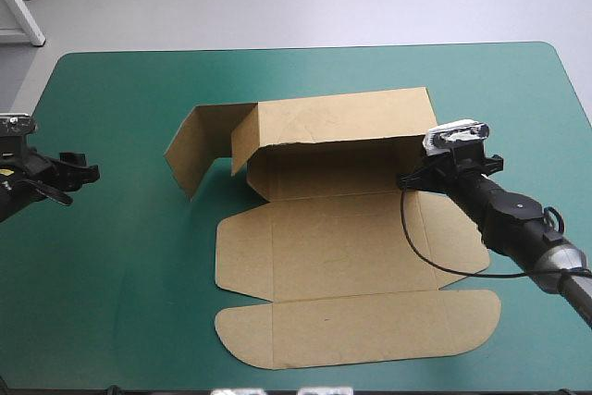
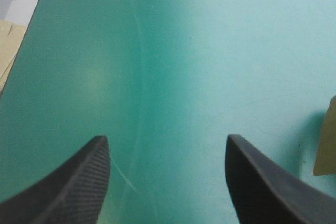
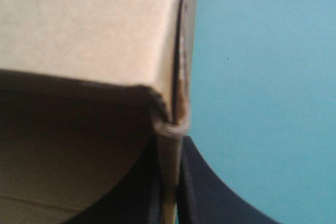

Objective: Fold the box

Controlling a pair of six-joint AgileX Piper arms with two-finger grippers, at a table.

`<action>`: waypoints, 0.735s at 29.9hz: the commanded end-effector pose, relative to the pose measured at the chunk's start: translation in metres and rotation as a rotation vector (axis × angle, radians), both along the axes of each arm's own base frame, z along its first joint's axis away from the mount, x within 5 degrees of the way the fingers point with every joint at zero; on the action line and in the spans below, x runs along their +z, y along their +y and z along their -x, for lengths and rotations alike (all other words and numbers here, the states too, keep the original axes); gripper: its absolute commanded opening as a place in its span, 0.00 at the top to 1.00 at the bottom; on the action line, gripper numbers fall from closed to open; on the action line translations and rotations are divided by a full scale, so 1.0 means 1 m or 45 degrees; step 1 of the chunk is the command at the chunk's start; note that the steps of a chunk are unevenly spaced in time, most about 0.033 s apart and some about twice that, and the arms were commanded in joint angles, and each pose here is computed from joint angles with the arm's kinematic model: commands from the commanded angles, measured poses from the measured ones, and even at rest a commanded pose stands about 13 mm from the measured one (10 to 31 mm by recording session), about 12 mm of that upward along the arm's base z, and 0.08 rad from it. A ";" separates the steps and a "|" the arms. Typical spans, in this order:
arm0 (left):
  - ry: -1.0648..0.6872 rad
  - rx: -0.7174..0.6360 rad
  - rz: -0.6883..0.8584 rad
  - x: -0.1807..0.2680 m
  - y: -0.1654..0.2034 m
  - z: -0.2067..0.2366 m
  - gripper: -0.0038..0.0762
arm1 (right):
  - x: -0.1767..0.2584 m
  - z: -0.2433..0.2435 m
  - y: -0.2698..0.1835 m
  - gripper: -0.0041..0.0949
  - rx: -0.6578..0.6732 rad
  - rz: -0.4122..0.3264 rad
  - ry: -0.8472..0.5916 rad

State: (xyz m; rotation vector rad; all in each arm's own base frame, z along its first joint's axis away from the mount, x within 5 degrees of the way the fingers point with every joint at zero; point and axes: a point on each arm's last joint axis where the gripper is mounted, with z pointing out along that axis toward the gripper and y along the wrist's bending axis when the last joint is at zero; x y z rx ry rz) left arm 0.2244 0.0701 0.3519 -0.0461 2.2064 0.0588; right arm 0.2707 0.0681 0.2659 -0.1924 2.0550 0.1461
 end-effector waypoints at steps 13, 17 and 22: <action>-0.116 0.023 0.011 0.016 -0.002 0.001 0.38 | 0.038 -0.066 0.029 0.97 0.299 -0.081 0.107; -0.130 0.010 0.028 0.017 -0.003 0.001 0.38 | 0.053 -0.085 0.024 0.97 0.275 0.064 0.384; -0.131 0.007 0.038 0.017 -0.004 0.001 0.39 | 0.076 -0.103 0.025 0.97 0.267 0.073 0.430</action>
